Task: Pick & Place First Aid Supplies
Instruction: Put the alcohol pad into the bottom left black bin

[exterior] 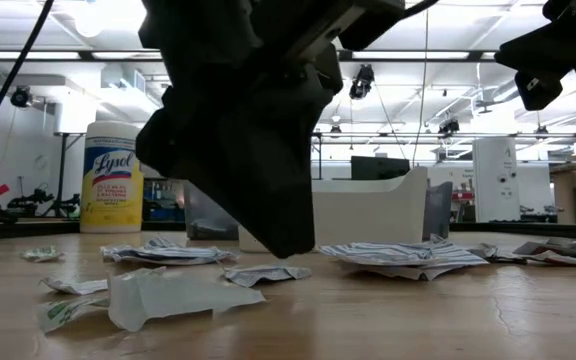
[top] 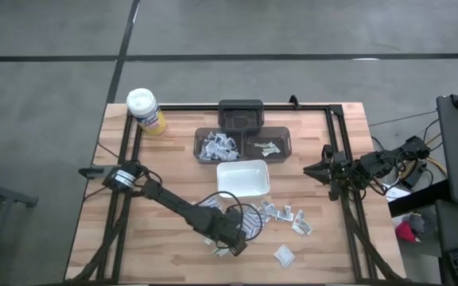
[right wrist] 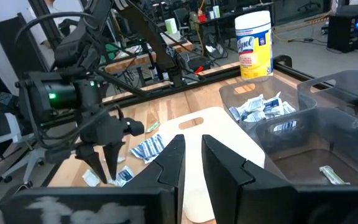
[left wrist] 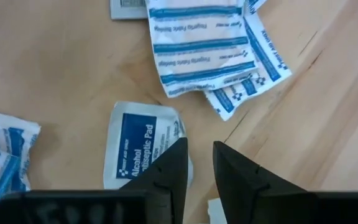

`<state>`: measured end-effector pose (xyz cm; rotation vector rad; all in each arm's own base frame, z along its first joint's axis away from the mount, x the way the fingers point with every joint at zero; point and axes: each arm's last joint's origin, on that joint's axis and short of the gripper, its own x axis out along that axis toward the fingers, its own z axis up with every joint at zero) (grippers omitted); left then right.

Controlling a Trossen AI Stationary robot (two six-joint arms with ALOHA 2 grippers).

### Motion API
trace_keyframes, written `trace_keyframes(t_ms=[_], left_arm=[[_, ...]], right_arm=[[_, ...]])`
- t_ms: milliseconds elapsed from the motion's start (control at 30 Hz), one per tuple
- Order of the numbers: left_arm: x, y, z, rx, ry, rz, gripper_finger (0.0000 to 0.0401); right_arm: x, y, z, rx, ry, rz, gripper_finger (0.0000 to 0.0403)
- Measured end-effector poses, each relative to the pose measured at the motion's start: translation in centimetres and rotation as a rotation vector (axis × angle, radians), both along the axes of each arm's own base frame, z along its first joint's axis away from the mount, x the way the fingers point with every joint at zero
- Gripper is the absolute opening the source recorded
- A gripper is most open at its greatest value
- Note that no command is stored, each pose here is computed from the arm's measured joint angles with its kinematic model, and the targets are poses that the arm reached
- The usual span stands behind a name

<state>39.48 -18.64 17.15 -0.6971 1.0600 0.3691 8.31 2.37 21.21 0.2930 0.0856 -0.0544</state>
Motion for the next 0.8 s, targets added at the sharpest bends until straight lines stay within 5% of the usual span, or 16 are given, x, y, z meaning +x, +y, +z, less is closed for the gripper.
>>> trace_keyframes(t_ms=[800], left_arm=[[-1.8,1.4,-4.0,-0.043,0.057,0.135,0.0075]], right_arm=[[0.0,0.0,0.0,0.003,0.0,0.0,0.0052]])
